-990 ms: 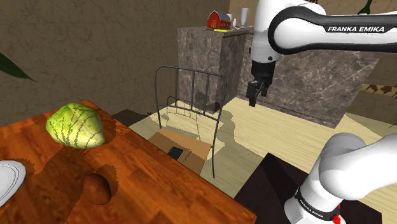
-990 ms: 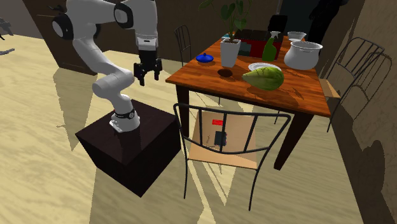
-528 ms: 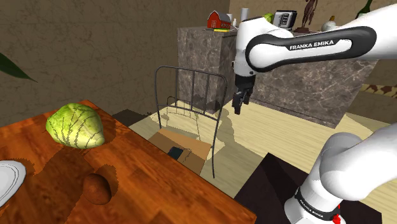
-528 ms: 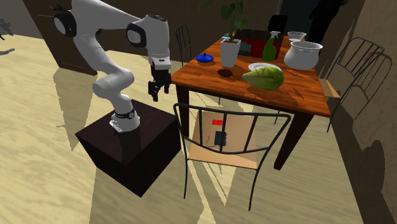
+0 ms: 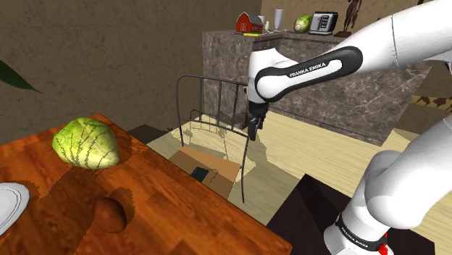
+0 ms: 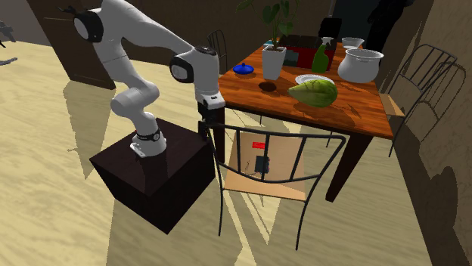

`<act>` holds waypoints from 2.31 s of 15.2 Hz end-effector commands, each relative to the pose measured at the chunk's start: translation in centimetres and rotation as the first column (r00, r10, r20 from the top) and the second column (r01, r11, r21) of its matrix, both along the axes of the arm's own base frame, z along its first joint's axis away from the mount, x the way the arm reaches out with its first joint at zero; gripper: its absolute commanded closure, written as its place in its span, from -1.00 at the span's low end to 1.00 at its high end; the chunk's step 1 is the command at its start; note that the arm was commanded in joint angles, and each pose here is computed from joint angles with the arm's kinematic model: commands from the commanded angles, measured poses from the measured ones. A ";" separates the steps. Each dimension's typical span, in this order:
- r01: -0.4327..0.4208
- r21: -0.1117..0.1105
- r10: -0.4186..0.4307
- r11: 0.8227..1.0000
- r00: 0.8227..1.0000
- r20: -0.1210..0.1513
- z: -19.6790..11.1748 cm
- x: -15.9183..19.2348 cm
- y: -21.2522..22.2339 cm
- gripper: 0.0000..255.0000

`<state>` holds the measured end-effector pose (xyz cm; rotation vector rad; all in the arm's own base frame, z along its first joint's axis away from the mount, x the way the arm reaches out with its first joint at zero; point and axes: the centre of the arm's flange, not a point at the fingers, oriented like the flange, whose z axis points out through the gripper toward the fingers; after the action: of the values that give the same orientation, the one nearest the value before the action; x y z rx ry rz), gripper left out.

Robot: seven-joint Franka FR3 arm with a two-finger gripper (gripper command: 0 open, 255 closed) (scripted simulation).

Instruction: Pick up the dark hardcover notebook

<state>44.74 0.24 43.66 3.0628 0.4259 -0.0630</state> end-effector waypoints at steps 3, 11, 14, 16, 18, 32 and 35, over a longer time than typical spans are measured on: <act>-0.082 0.021 0.082 0.996 0.997 0.001 -3.9 3.3 0.6 -1.00; -0.241 0.064 0.241 0.968 0.970 0.006 -11.7 9.7 3.2 -1.00; -0.299 0.079 0.299 0.951 0.954 0.009 -14.6 12.0 4.5 -1.00; -0.337 0.090 0.337 0.937 0.941 0.012 -16.5 13.5 5.5 -1.00; -0.374 0.100 0.375 0.922 0.927 0.015 -18.4 14.9 6.6 -1.00; -0.431 0.115 0.432 0.895 0.902 0.021 -25.3 17.1 8.4 1.00; -0.431 0.115 0.432 0.895 0.902 0.021 -25.3 17.1 8.4 1.00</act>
<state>62.21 8.06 18.80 2.9913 1.1249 -0.0118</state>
